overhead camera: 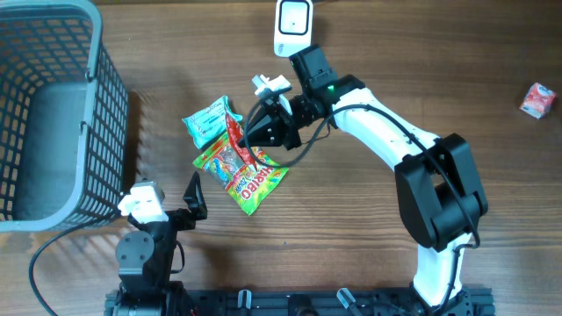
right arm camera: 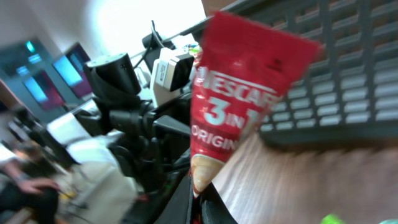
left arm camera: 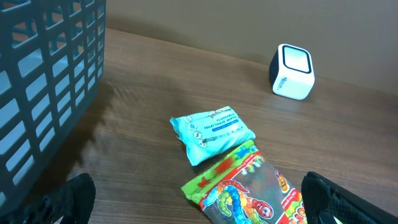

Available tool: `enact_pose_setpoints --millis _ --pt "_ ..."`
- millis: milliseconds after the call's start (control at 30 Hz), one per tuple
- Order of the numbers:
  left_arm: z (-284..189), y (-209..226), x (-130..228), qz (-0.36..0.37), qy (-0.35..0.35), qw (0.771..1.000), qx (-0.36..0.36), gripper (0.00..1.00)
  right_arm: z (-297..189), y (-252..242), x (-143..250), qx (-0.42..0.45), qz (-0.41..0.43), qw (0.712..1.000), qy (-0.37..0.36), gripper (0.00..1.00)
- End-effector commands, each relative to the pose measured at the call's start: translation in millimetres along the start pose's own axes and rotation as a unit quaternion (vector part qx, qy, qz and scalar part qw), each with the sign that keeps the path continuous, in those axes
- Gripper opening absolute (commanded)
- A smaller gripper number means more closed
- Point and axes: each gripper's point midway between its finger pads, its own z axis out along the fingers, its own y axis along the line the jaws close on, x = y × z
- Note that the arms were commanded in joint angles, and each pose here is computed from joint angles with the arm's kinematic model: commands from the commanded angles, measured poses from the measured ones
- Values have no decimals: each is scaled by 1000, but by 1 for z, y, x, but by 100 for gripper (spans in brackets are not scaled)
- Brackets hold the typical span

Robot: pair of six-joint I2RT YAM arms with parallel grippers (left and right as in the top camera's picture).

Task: Scan the item barcode
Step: 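Lift the Nescafe stick toward the white scanner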

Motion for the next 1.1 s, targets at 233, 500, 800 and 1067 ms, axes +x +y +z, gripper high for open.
enact_pose_setpoints --millis 233,500,800,1067 --pt "0 -1 1 -2 0 1000 4 100 1 -17 -62 31 -395 918 6 5" --pt "0 -1 1 -2 0 1000 4 100 8 14 -100 -6 -644 765 -8 4" --pt "0 -1 1 -2 0 1000 4 100 16 28 -106 -19 -762 648 -15 4" --pt "0 -1 1 -2 0 1000 4 100 1 18 -93 -28 -710 703 -10 4"
